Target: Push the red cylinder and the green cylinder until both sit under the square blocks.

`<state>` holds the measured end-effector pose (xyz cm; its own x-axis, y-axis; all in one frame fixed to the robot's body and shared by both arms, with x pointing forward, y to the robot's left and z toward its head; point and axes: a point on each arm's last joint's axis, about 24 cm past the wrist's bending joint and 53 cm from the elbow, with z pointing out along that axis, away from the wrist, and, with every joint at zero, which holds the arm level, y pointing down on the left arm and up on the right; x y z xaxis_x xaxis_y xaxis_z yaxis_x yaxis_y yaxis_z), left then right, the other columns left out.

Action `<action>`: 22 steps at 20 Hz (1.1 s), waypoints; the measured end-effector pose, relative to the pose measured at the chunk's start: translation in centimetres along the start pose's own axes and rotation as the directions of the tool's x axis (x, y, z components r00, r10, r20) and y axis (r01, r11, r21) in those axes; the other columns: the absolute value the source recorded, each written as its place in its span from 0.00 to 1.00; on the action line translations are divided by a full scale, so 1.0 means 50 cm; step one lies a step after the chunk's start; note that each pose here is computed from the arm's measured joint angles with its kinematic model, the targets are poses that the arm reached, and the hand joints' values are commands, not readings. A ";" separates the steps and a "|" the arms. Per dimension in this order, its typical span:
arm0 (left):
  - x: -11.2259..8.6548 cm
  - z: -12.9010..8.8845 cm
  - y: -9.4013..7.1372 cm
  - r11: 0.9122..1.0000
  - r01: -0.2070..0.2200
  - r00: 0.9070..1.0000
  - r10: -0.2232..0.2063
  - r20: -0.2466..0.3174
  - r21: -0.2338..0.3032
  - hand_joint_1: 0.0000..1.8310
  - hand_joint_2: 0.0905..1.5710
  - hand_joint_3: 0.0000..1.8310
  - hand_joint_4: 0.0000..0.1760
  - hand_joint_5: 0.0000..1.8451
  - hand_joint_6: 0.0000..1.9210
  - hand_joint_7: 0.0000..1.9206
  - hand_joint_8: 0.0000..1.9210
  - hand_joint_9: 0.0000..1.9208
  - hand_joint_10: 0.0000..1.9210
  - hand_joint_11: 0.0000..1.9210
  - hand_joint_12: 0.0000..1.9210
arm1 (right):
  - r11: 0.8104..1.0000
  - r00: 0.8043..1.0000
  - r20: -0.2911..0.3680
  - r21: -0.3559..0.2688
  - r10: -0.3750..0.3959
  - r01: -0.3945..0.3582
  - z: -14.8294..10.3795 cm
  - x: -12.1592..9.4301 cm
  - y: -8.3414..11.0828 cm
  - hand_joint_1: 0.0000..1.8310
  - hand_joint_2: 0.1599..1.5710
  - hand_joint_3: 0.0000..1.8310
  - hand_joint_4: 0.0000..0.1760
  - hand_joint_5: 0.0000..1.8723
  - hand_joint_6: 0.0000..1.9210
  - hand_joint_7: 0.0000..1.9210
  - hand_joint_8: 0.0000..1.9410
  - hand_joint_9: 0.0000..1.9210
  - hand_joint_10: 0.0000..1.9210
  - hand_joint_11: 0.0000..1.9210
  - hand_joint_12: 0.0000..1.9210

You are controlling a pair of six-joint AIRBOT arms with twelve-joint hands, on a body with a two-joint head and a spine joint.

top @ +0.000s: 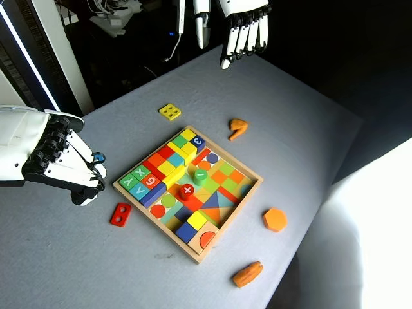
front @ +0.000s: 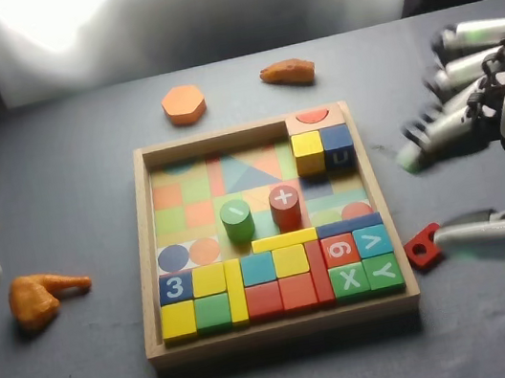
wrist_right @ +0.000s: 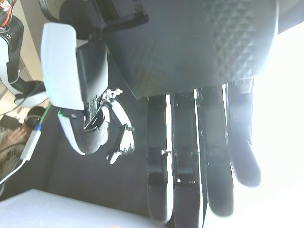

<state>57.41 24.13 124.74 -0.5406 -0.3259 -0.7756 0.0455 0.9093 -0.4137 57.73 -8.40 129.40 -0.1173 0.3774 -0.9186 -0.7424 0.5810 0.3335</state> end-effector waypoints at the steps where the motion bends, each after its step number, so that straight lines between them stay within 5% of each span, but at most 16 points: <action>1: -0.001 0.000 0.000 1.000 0.000 1.000 0.000 0.002 0.001 0.07 0.83 0.02 0.30 0.06 0.01 0.08 0.00 0.09 0.01 0.00 0.34 | 1.000 1.000 0.001 -0.001 0.000 0.000 0.000 -0.001 0.000 0.00 0.78 0.00 0.00 0.16 0.00 0.17 0.00 0.15 0.02 0.00 0.49; 6: -0.003 0.000 -0.001 1.000 -0.001 1.000 0.001 0.006 0.001 0.01 0.83 0.00 0.24 0.08 0.00 0.08 0.00 0.09 0.00 0.00 0.31 | 1.000 1.000 -0.020 0.009 -0.008 0.009 -0.002 0.011 -0.005 0.00 0.76 0.00 0.00 0.14 0.00 0.15 0.00 0.14 0.00 0.00 0.41; 8: -0.003 0.000 0.000 1.000 0.000 1.000 0.000 0.006 0.000 0.00 0.83 0.00 0.20 0.09 0.01 0.08 0.00 0.09 0.00 0.00 0.32 | 0.999 0.999 -0.027 0.047 -0.024 0.025 0.005 0.020 -0.020 0.00 0.73 0.00 0.00 0.10 0.00 0.11 0.00 0.09 0.00 0.00 0.28; 10: -0.003 0.000 0.000 1.000 0.001 1.000 -0.001 0.006 0.000 0.07 0.84 0.00 0.27 0.06 0.00 0.07 0.00 0.09 0.00 0.00 0.32 | 0.995 0.999 -0.052 0.101 -0.001 0.007 0.020 0.042 -0.045 0.00 0.68 0.00 0.02 0.07 0.00 0.08 0.00 0.06 0.00 0.00 0.13; 13: -0.003 0.000 0.001 1.000 -0.001 1.000 0.001 0.006 -0.002 0.04 0.84 0.00 0.27 0.05 0.00 0.06 0.00 0.07 0.00 0.00 0.27 | 0.988 0.995 -0.091 0.150 0.041 -0.027 0.063 0.075 -0.073 0.00 0.66 0.00 0.06 0.08 0.00 0.07 0.00 0.04 0.00 0.00 0.01; 15: -0.003 0.000 0.002 1.000 -0.001 1.000 0.001 0.006 -0.004 0.07 0.84 0.00 0.28 0.05 0.00 0.06 0.00 0.08 0.00 0.00 0.28 | 0.986 0.994 -0.097 0.159 0.059 -0.043 0.097 0.081 -0.071 0.00 0.66 0.00 0.13 0.11 0.02 0.08 0.00 0.04 0.00 0.00 0.01; 17: -0.003 0.000 0.001 1.000 0.000 1.000 0.000 0.005 -0.003 0.05 0.84 0.00 0.27 0.05 0.00 0.06 0.00 0.07 0.00 0.00 0.28 | 0.980 0.990 -0.089 0.176 0.111 -0.094 0.128 0.084 -0.072 0.00 0.66 0.00 0.09 0.24 0.02 0.12 0.00 0.06 0.00 0.00 0.07; 22: -0.002 0.000 0.001 1.000 0.002 1.000 -0.002 0.005 -0.002 0.05 0.83 0.00 0.24 0.06 0.00 0.07 0.00 0.08 0.00 0.00 0.29 | 0.975 0.982 -0.108 0.179 0.153 -0.132 0.205 0.130 -0.040 0.00 0.67 0.00 0.18 0.37 0.01 0.12 0.00 0.03 0.00 0.00 0.00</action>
<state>57.44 24.19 124.82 -0.5368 -0.3292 -0.7768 0.0423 0.9091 -0.4145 65.23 0.29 124.92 -0.3001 0.3815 -0.8743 -0.5901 0.6459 0.4844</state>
